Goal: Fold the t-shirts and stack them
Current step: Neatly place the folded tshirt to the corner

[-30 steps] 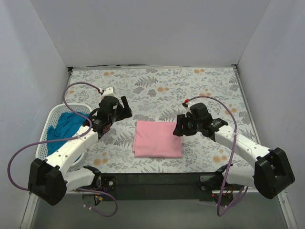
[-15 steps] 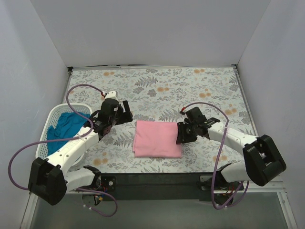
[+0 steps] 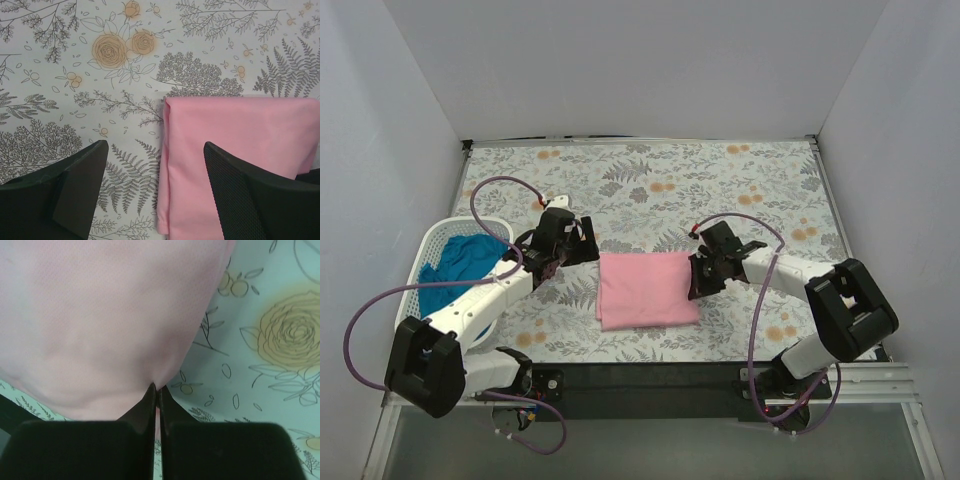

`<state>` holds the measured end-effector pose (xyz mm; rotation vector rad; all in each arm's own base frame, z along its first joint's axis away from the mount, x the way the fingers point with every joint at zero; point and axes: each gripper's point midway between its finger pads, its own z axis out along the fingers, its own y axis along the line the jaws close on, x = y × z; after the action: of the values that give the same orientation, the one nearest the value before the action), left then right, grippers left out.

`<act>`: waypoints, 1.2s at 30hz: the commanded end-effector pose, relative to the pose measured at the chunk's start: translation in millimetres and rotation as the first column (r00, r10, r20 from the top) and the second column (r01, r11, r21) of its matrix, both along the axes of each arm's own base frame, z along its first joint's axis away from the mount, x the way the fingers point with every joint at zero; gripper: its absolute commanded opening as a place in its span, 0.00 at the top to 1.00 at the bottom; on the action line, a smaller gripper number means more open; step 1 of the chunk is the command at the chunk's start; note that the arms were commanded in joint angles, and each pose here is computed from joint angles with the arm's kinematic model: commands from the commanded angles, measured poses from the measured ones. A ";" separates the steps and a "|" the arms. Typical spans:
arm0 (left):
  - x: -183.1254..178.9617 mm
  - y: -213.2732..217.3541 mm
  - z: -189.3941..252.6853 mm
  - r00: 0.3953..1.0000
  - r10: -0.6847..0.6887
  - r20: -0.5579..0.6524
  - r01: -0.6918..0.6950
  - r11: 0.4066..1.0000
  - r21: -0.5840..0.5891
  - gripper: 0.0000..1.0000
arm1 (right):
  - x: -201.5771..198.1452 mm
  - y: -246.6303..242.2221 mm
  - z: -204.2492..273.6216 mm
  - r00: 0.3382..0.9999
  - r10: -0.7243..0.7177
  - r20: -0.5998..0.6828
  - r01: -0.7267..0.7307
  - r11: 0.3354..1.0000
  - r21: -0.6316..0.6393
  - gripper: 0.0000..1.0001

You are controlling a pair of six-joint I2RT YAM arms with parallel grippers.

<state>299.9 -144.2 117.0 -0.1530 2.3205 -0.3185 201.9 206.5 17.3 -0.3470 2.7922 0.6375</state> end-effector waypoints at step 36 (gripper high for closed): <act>9.2 28.9 -7.2 0.990 0.142 -0.024 -0.139 0.984 0.115 0.20 | 89.1 82.3 61.8 0.915 0.235 0.328 -0.137 0.946 -0.294 0.43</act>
<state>300.1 -123.1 94.5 -0.2238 2.3905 -0.1507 290.6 277.5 89.0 -0.7249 2.4706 0.2190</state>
